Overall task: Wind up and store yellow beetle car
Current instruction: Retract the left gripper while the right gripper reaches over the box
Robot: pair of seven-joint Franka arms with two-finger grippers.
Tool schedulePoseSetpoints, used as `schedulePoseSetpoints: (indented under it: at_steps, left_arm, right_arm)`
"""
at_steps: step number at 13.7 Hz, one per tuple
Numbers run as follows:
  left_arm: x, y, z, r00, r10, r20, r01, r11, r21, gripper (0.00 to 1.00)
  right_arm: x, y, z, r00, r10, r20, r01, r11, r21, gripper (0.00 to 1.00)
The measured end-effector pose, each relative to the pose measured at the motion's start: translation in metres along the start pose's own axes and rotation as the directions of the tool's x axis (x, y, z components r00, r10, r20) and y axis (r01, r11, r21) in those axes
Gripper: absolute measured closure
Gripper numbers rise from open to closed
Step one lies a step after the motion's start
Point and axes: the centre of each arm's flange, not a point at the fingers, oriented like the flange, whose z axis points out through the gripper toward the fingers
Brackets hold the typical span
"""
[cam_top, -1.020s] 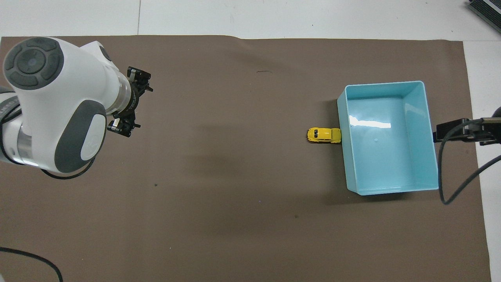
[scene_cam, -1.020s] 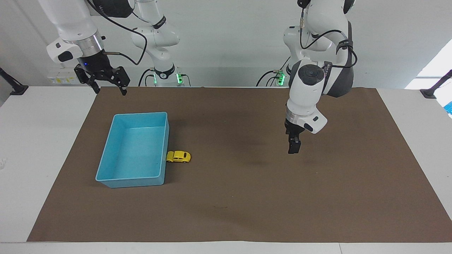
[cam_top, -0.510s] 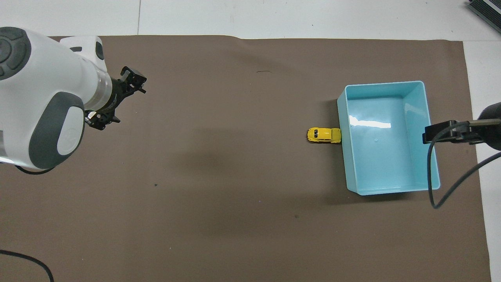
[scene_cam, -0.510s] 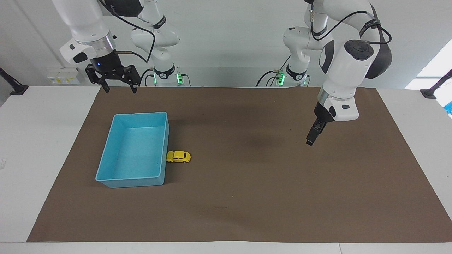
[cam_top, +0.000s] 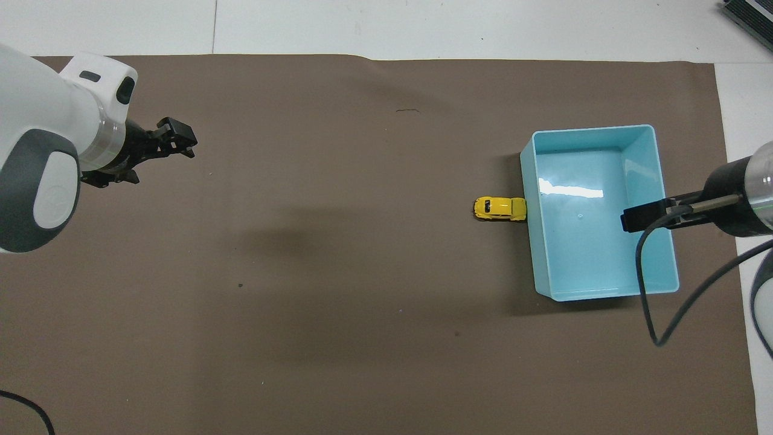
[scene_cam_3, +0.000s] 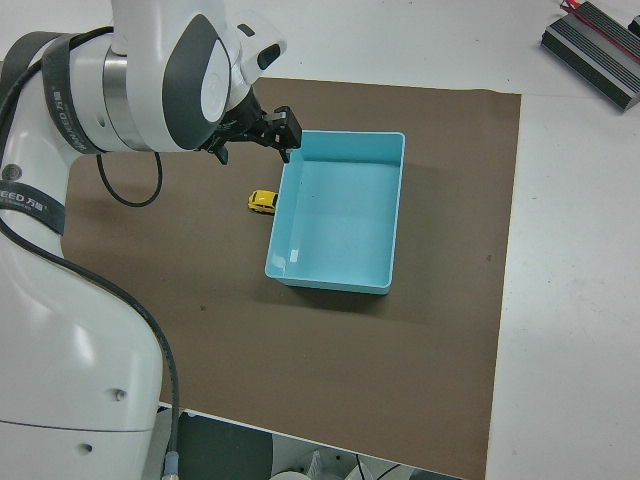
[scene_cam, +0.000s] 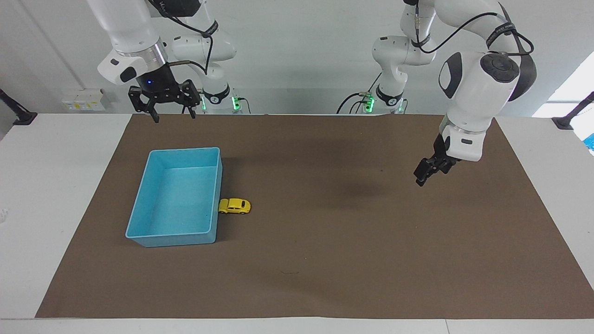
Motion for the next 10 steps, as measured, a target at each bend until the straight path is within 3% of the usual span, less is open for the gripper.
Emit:
schedulePoseSetpoints:
  at_steps: [5,10]
  left_arm:
    - [0.015,-0.048,-0.006,0.969,0.242,0.039,-0.243,0.970,0.014,0.00]
    - [0.006,-0.061,-0.030,0.918,0.392,0.058,-0.393,0.919,0.010,0.00]
  right_arm:
    - [0.000,-0.029,0.000,0.989,-0.149,0.000,0.149,0.989,-0.003,0.00]
    - [0.000,-0.039,-0.001,0.931,-0.365,-0.001,0.365,0.931,-0.005,0.00]
